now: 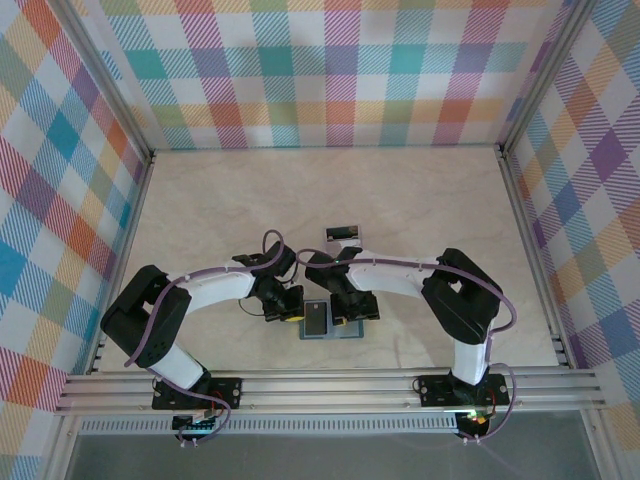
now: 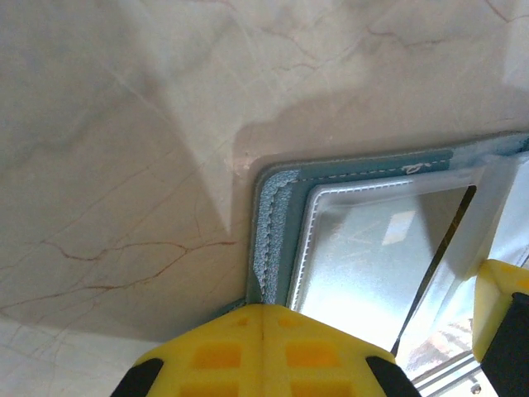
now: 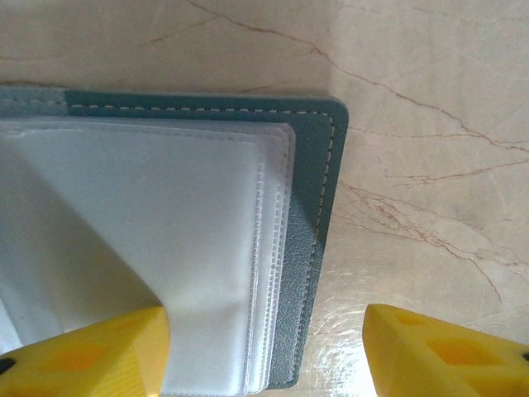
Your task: Take the credit cards out of the card holder
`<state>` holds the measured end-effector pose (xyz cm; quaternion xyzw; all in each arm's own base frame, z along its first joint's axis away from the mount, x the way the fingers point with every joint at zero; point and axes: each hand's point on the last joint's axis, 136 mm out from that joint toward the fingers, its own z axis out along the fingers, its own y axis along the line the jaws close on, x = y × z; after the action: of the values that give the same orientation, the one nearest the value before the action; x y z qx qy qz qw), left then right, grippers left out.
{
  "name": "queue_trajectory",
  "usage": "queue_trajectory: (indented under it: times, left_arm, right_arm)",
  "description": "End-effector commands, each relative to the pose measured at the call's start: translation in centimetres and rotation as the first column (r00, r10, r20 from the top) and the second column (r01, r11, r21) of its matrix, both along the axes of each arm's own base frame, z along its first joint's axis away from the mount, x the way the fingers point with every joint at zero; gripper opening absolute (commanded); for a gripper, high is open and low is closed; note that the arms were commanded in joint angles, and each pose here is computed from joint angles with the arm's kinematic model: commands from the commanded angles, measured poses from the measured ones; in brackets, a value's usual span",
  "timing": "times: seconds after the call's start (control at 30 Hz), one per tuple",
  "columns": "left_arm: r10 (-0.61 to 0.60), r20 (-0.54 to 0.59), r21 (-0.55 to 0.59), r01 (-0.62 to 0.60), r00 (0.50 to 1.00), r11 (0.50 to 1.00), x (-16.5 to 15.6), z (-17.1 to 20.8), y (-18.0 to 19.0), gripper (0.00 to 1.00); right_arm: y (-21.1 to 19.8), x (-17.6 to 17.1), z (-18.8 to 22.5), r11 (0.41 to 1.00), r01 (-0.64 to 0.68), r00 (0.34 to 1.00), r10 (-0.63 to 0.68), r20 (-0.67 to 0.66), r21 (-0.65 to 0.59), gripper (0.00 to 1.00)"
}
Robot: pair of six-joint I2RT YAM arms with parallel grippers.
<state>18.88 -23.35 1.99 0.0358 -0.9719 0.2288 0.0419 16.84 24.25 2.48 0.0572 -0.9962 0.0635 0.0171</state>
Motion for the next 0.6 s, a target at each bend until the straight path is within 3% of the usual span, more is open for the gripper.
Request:
queue_trajectory:
  times: [0.0, 0.57]
  left_arm:
    - [-0.019, -0.064, 0.067, 0.023, 0.998, 0.997, -1.8, -0.6, 1.0, 0.05]
    - [-0.018, -0.011, 0.029, 0.018, 1.000, 0.999, -0.5, 2.0, 0.0, 0.05]
  right_arm:
    - [-1.0, -0.1, 0.1, 0.999, -0.013, 1.000, 0.013, -0.002, -0.041, 0.64]
    - [3.2, 0.6, 5.4, 0.969, -0.024, 0.997, 0.006, 0.073, 0.247, 0.56]
